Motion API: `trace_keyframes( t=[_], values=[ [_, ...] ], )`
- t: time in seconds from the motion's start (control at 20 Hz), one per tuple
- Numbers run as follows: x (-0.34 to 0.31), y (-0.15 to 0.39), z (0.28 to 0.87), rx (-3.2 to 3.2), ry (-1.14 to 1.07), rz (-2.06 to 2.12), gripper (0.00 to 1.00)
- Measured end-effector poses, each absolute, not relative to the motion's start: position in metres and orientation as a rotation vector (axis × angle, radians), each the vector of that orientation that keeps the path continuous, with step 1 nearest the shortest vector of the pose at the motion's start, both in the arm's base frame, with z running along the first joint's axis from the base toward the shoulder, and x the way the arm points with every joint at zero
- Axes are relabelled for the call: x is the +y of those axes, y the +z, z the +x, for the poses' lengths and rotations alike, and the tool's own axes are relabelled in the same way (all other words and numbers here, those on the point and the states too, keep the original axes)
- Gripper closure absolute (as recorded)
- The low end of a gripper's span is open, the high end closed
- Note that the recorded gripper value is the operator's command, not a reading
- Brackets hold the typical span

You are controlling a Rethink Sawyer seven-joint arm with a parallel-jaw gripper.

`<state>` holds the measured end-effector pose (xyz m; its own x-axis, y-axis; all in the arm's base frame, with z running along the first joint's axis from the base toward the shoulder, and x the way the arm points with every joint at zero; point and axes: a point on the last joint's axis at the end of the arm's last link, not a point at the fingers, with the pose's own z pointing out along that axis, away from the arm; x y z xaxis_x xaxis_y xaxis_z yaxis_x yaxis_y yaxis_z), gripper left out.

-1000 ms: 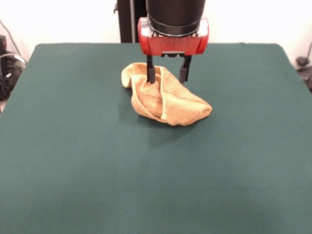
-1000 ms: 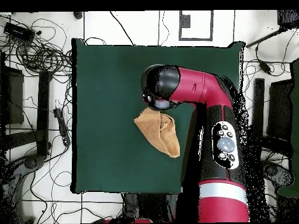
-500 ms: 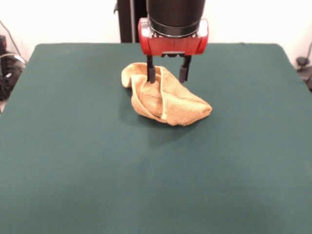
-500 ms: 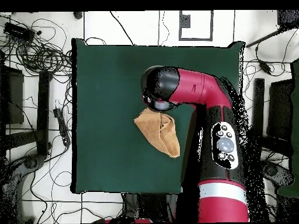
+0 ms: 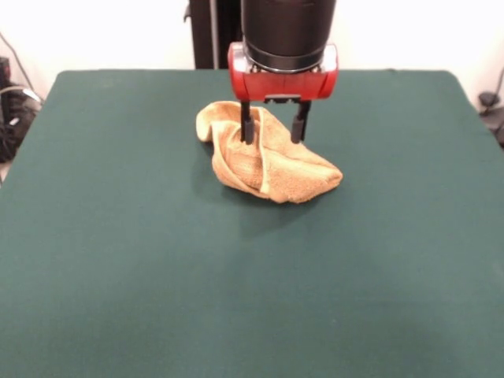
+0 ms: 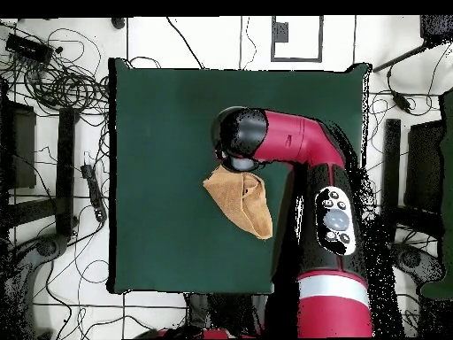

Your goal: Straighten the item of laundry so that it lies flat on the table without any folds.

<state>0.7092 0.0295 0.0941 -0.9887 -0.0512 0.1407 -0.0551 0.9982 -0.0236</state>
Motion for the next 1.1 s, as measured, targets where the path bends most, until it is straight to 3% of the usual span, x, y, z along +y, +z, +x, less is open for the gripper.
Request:
trace_keyframes(
  t=[1.1],
  values=[
    [0.042, 0.084, 0.7, -3.014, 0.045, 0.111, 0.0]
  ],
)
